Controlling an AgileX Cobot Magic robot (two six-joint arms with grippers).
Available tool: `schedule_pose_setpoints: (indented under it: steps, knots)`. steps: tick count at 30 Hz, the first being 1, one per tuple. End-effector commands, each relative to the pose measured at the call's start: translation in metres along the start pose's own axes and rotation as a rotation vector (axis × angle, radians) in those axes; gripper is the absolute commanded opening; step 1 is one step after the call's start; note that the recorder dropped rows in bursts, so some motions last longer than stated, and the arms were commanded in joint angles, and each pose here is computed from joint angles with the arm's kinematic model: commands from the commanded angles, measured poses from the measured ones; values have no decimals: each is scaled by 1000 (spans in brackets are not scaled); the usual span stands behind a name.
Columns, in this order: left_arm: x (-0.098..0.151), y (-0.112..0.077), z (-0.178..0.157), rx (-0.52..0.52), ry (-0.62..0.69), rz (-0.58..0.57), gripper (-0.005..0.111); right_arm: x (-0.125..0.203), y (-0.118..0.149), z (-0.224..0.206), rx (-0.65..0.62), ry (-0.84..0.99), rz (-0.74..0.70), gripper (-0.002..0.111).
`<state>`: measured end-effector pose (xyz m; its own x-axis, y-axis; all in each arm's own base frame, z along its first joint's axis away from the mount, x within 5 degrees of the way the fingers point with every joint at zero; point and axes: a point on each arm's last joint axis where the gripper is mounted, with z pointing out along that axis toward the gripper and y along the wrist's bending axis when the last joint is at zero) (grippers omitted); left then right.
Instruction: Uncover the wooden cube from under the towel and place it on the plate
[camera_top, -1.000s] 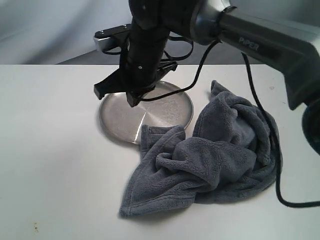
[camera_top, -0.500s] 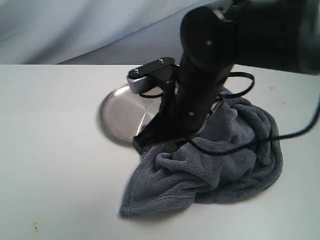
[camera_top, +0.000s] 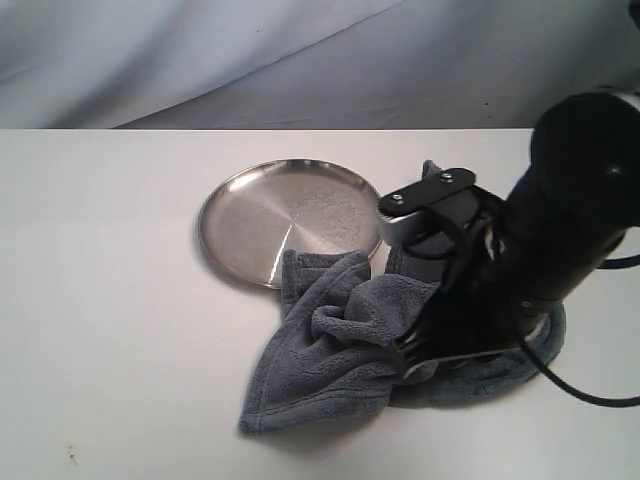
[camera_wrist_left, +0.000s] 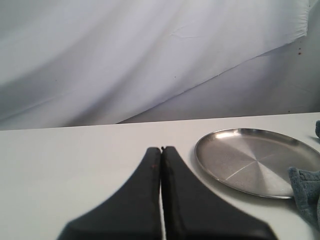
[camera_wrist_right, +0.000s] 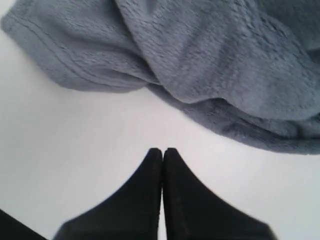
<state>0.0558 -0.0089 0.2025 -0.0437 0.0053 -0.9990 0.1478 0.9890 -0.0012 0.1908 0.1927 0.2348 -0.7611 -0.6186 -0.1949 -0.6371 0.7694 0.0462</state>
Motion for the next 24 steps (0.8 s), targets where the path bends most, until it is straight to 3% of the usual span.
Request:
schedule_pose_setpoints:
  steps: [1, 8, 14, 19, 24]
  knots:
    - [1, 0, 0, 5, 0, -4, 0, 10, -31, 2, 61, -2, 69, 0]
    - [1, 0, 0, 5, 0, -4, 0, 15, -81, -2, 165, -3, 179, 0]
    - [1, 0, 0, 5, 0, -4, 0, 17, -129, -7, 216, -122, 344, 0]
    - [1, 0, 0, 5, 0, -4, 0, 10, -152, -10, 246, -280, 431, 0]
    - [1, 0, 0, 5, 0, -4, 0, -19, -167, -3, 232, -265, 473, 0]
